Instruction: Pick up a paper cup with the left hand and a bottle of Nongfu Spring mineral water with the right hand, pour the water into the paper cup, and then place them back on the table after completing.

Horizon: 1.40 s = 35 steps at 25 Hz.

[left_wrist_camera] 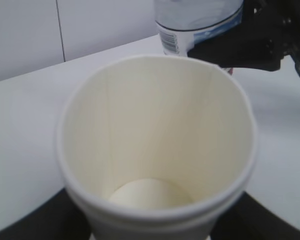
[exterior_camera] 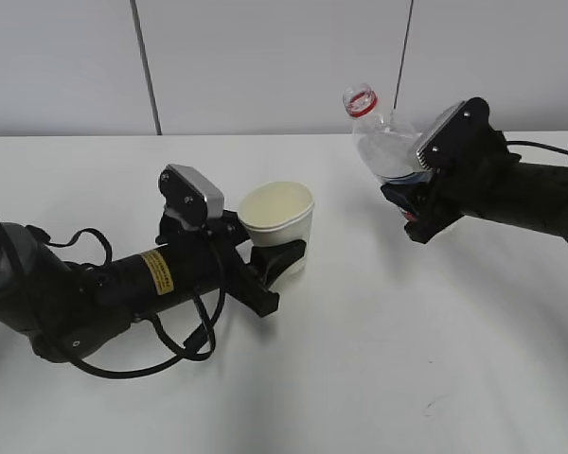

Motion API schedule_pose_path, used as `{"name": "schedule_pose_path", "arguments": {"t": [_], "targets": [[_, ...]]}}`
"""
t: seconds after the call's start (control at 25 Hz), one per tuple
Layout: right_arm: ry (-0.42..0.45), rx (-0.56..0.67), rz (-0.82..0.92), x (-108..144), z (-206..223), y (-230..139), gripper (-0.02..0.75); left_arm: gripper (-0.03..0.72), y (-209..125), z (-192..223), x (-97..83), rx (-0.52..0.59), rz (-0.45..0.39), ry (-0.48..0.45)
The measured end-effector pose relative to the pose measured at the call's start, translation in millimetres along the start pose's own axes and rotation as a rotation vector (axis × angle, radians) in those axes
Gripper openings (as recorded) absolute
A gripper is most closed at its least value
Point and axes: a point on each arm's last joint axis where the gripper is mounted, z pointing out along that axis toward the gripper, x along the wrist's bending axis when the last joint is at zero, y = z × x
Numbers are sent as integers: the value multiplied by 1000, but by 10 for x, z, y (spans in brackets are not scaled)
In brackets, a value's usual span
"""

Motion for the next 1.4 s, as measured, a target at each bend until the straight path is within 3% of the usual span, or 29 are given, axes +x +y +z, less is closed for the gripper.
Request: {"name": "schedule_pose_path", "arguments": {"t": [0.56,1.4], "targets": [[37,2,-276,-171,102,212,447,399,98,95,33,-27,8,-16],[31,12,-511,-261,132,291,446,398,161,212,35,10,22,-63]]}}
